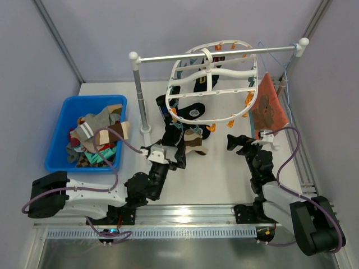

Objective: Remove the socks clipped to the hanger
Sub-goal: Remove the sock from the hanger.

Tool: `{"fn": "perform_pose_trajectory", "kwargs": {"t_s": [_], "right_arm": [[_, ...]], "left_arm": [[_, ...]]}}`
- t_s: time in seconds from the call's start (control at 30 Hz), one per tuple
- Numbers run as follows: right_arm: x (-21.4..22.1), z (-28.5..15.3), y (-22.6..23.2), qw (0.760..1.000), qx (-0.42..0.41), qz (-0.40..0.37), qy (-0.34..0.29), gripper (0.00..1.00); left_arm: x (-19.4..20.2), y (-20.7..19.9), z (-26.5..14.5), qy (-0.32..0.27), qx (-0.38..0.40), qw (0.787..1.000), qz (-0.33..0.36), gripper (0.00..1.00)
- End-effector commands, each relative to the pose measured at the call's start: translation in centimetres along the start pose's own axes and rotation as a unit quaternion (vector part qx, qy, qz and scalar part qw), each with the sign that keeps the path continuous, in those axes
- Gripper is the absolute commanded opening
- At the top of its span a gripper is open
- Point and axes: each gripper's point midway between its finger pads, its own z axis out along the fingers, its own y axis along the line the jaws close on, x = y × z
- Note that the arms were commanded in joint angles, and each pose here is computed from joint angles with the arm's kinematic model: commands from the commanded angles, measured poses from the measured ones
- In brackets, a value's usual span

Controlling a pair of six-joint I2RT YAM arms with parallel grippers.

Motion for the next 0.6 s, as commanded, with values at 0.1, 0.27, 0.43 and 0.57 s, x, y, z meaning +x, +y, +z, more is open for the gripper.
{"fn": "perform_pose_trajectory", "kwargs": {"t_s": [0.1, 0.27, 0.43, 0.57], "right_arm": [[-1.3, 0.2, 0.6, 1.000, -0.012, 0.003, -0.026, 0.98], [-1.2, 0.2, 0.7, 1.000, -0.016, 0.001, -0.024, 0.98], [-1.4, 0.2, 0.8, 0.999, -0.019, 0.002, -0.025, 0.98], [-1.3, 0.2, 0.8, 0.999, -0.020, 0.001, -0.024, 0.98]], "left_arm": [[-1.1, -6.5, -1.6, -0.036, 0.095, 0.995, 0.010, 0.99], [-0.9, -7.3, -0.4, -0.052, 0.086, 0.994, 0.030, 0.99], [1.7, -5.6, 2.1, -0.018, 0.119, 0.993, 0.018, 1.00], [2.9, -3.7, 3.6, -0.016, 0.130, 0.991, -0.009, 1.00]]}}
